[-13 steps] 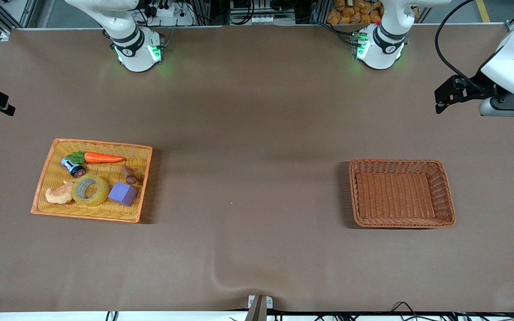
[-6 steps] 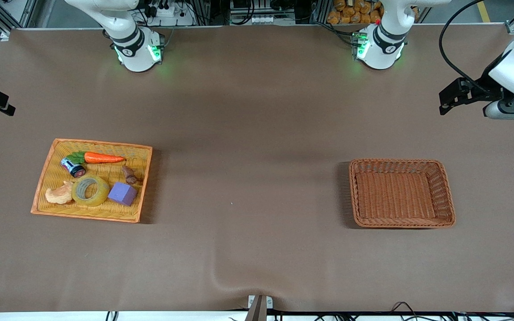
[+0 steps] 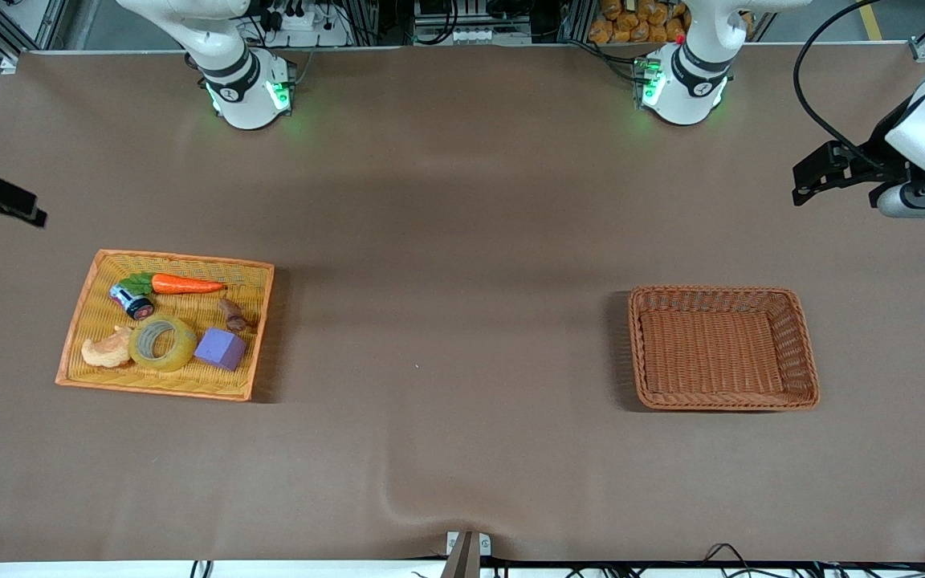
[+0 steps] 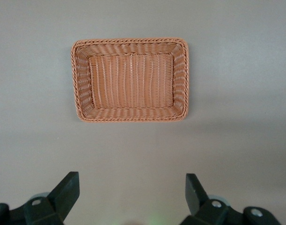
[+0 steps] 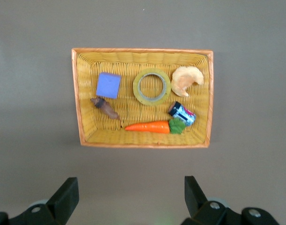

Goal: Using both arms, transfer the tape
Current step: 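Reach the right gripper down to the yellow tape roll in the tray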

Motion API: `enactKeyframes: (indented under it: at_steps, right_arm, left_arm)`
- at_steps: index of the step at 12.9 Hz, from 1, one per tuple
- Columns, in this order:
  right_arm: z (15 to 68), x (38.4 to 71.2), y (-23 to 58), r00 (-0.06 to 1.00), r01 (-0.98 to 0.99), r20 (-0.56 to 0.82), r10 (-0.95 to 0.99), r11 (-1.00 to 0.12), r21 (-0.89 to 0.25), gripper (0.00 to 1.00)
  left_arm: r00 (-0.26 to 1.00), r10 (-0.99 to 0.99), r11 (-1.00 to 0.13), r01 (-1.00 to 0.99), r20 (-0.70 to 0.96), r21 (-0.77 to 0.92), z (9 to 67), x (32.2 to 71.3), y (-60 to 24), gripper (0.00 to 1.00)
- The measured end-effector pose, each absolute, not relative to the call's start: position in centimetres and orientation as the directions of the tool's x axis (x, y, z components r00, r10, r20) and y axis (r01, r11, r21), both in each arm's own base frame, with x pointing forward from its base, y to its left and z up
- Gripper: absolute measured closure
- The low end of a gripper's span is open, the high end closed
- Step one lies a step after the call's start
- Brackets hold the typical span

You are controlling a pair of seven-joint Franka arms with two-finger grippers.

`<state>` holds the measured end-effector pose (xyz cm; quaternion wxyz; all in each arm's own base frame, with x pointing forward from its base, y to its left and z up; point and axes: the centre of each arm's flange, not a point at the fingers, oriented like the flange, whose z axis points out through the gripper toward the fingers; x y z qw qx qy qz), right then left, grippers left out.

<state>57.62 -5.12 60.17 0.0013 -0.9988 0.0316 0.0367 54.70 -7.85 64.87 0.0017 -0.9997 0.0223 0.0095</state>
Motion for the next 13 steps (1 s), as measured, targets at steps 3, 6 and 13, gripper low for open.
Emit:
enactKeyframes:
  at_steps: [3, 6, 13]
  right_arm:
    - [52.5, 60.2, -2.9, 0.999, -0.023, -0.040, -0.023, -1.000, 0.002, 0.00]
    - [44.8, 61.6, -3.1, 0.996, 0.084, 0.032, 0.085, -0.996, 0.025, 0.00]
    - [34.1, 61.8, -4.8, 0.936, 0.344, -0.078, 0.344, -0.939, -0.009, 0.00]
  left_arm:
    - [0.999, -0.052, -0.999, -0.052, -0.017, -0.003, 64.9, 54.7, -8.3, 0.00]
    - [0.999, -0.046, -0.999, -0.046, 0.017, 0.000, 66.6, 54.1, -7.9, 0.00]
    - [1.000, 0.020, -1.000, 0.020, 0.018, 0.001, 67.9, 52.9, -4.1, 0.00]
